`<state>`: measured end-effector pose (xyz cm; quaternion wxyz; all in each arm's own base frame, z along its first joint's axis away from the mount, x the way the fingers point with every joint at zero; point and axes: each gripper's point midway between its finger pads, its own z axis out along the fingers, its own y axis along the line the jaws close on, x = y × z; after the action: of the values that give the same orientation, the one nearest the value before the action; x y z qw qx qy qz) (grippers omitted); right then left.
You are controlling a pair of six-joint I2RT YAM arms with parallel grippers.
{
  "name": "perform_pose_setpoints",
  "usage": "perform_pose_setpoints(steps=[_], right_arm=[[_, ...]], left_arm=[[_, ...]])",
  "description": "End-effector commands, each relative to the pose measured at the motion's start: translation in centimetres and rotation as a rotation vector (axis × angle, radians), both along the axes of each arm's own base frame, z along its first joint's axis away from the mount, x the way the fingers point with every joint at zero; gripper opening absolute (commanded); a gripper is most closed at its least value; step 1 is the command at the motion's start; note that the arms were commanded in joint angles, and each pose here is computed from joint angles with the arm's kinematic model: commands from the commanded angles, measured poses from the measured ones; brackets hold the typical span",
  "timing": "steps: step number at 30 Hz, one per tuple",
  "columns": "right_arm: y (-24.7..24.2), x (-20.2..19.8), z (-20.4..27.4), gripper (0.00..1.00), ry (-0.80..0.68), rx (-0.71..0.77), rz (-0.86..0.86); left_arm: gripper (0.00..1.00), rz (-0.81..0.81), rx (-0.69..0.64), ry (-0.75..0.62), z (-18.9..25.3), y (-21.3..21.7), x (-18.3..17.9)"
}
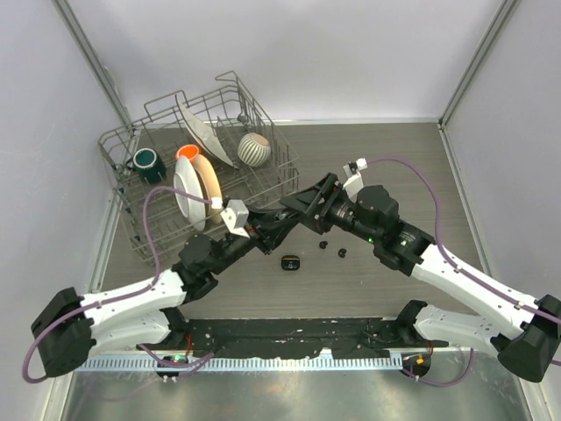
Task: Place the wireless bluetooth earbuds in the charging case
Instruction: Adjust the charging case.
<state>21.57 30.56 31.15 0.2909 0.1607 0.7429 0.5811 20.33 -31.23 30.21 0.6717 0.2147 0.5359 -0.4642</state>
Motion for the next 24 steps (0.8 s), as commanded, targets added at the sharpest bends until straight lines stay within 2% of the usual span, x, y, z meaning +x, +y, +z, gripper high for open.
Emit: perform_pose_setpoints(steps=[1,6,17,20,21,24], right_arm=[[0.6,-1.9,3.7,0.72,-0.148,-0.006,0.124],[0.8,-3.2,4.5,0.73,-0.178,-0.002,0.193],[1.7,-4.2,3.9,0.70,-0.145,-0.003,0.280],[1.6,-4.2,3.5,0.66,-0.127,-0.011,0.277],[1.6,-4.2,3.3,0.58,-0.119,-0.011,0.277],[1.7,-4.2,3.1,0.45,-0.103,-0.003,0.276]], left_arm=[[0.00,-0.022,0.084,-0.106,0.7,1.8,-1.5],[0.00,-0.060,0.138,-0.152,0.5,2.9,-2.3],[0.00,-0.107,0.143,-0.185,0.6,3.1,-3.3],[0.00,-0.102,0.143,-0.198,0.7,3.2,-3.2],[0.00,-0.103,0.146,-0.204,0.7,3.2,-3.3],[0.00,-0.099,0.165,-0.230,0.6,3.2,-3.2]])
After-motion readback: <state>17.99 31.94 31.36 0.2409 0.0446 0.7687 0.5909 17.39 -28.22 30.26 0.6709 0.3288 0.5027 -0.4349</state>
